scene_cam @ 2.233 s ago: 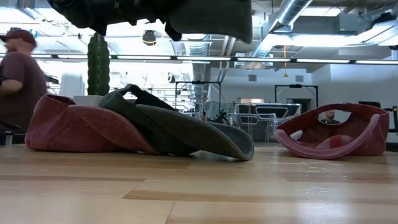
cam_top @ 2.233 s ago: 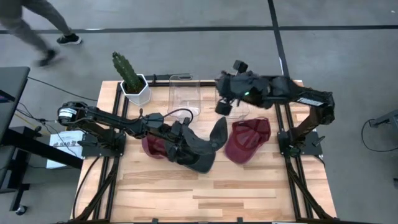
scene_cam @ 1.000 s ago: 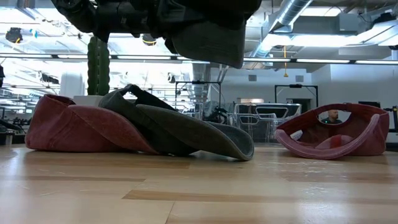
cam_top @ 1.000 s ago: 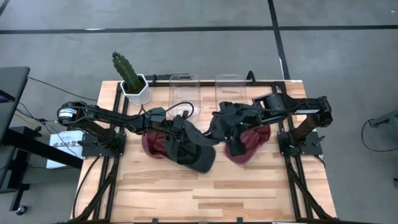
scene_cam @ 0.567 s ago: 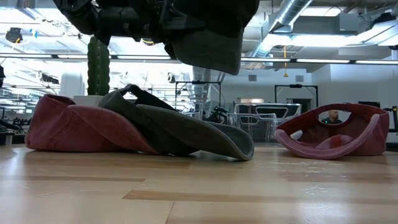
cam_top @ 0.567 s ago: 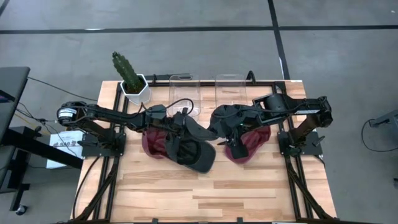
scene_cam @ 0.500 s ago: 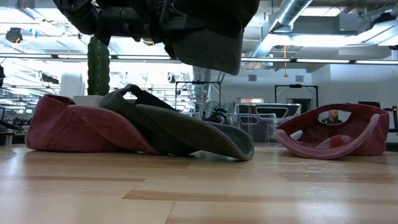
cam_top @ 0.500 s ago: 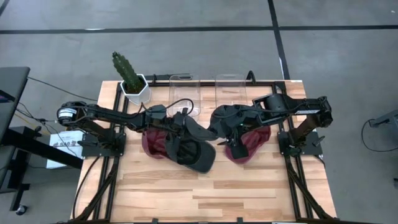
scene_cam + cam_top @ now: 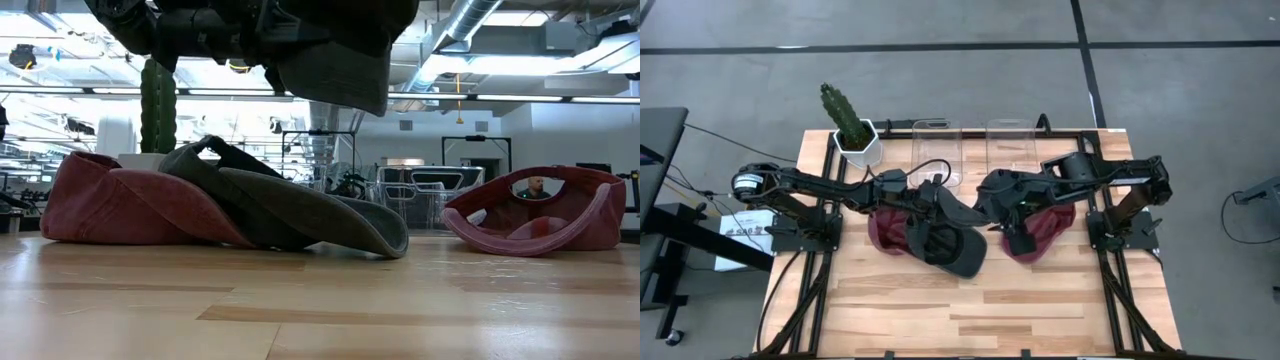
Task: Pick & Place hat
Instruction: Put the right black cap into the transparent bin
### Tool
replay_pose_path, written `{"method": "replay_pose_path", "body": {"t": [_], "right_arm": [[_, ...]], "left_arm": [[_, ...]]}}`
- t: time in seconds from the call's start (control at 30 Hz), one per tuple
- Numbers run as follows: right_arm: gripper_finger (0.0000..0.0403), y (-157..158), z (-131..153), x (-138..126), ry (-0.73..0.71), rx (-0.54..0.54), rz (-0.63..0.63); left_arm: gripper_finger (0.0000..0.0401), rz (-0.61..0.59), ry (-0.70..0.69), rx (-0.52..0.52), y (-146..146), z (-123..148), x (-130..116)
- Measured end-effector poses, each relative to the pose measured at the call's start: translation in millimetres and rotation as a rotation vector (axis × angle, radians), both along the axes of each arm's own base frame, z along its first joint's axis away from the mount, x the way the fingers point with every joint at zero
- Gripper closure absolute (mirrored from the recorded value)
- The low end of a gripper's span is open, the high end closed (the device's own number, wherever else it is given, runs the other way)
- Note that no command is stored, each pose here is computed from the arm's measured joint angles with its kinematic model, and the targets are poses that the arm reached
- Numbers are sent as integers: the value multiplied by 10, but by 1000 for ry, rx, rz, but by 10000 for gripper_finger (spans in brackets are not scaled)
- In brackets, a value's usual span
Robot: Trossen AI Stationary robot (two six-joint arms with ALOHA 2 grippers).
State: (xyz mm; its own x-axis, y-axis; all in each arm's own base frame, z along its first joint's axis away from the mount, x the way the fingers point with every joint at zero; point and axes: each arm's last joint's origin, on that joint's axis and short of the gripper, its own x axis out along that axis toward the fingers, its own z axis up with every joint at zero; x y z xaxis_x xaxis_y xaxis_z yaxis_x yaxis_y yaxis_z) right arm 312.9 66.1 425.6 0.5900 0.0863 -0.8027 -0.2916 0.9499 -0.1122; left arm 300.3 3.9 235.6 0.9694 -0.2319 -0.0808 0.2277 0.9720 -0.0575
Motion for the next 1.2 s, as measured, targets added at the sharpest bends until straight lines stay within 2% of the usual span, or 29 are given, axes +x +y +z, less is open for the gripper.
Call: {"method": "replay_pose_path", "body": {"t": [0.17, 0.3, 0.33, 0.6, 0.77, 0.93, 1.2], "right_arm": [[305, -43, -74, 45, 42, -49, -6], [378, -59, -78, 45, 45, -77, 24], [387, -58, -78, 45, 43, -84, 33], [390, -63, -60, 32, 32, -109, 41], [390, -112, -60, 41, 31, -111, 33], [390, -217, -61, 55, 35, -119, 12], [390, -451, 7, -8, 76, -126, -43]], "left_arm": [[383, 0, -4, 0, 0, 4, 0], [383, 0, -5, 0, 0, 5, 0], [383, 0, -6, 0, 0, 6, 0], [347, -1, -7, 1, 0, 6, 0], [300, -15, -23, 6, -4, 46, 14], [257, -13, -17, -35, -3, 63, 21], [241, -20, 10, -81, -6, 48, 19]]}}
